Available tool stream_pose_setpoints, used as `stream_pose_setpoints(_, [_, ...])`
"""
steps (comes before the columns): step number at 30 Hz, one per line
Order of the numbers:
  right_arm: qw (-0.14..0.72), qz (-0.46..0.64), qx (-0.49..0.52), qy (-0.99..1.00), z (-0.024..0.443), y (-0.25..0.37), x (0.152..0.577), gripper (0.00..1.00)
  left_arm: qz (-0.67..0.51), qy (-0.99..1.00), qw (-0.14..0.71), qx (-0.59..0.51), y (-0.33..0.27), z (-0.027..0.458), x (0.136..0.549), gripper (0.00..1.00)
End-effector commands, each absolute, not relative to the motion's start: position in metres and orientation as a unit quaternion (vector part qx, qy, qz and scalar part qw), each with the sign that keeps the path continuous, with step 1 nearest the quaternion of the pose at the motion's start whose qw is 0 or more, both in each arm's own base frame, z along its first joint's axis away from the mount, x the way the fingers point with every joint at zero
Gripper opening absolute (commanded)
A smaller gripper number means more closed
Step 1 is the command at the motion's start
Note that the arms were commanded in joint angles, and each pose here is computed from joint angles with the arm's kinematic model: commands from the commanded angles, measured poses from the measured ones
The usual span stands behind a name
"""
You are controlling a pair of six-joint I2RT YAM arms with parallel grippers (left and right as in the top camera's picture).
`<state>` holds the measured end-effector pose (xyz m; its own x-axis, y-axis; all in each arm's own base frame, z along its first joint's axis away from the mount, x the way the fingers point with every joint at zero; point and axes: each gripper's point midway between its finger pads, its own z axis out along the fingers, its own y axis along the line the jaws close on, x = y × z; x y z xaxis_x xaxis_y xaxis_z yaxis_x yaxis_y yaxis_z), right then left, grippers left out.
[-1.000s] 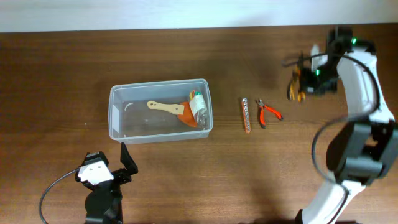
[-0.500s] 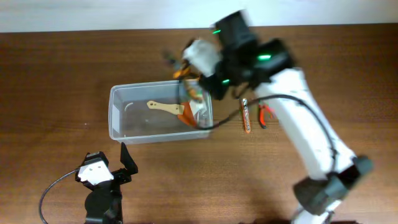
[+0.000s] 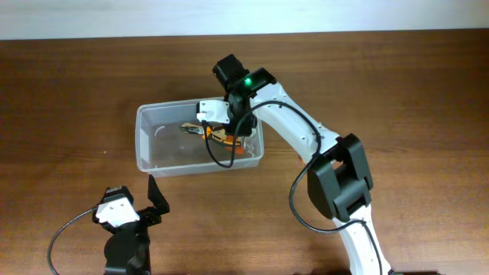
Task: Pack container
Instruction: 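Lower the needle-nose pliers into the container and release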
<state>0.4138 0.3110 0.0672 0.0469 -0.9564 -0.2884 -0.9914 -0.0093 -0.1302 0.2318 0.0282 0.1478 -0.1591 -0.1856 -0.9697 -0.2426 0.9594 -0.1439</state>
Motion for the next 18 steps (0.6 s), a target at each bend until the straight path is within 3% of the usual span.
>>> stream_pose_setpoints(1, [0.174, 0.025, -0.726, 0.665, 0.075, 0.314, 0.428, 0.35, 0.025, 0.762, 0.633, -0.137, 0.028, 0.147, 0.232, 0.99])
stream_pose_setpoints(4, [0.207, 0.013, -0.687, 0.696, 0.088, 0.321, 0.442, 0.49, 0.025, 0.762, 0.633, -0.137, 0.028, 0.147, 0.232, 0.99])
stream_pose_setpoints(5, [0.218, 0.012, -0.668, 0.712, 0.096, 0.322, 0.447, 0.58, 0.025, 0.762, 0.633, -0.137, 0.028, 0.147, 0.232, 0.99])
stream_pose_setpoints(6, [0.227, 0.016, -0.647, 0.728, 0.104, 0.324, 0.450, 0.84, 0.025, 0.762, 0.633, -0.137, 0.028, 0.147, 0.232, 0.99])
stream_pose_setpoints(7, [0.238, 0.018, -0.622, 0.746, 0.116, 0.325, 0.454, 0.99, 0.025, 0.762, 0.633, -0.137, 0.028, 0.147, 0.232, 0.99])
stream_pose_setpoints(13, [0.301, 0.033, -0.442, 0.844, 0.226, 0.297, 0.468, 0.99, 0.025, 0.762, 0.633, -0.137, 0.028, 0.147, 0.232, 0.99])
stream_pose_setpoints(18, [0.337, 0.049, -0.297, 0.892, 0.297, 0.228, 0.477, 0.99, 0.025, 0.762, 0.633, -0.137, 0.028, 0.147, 0.232, 0.99])
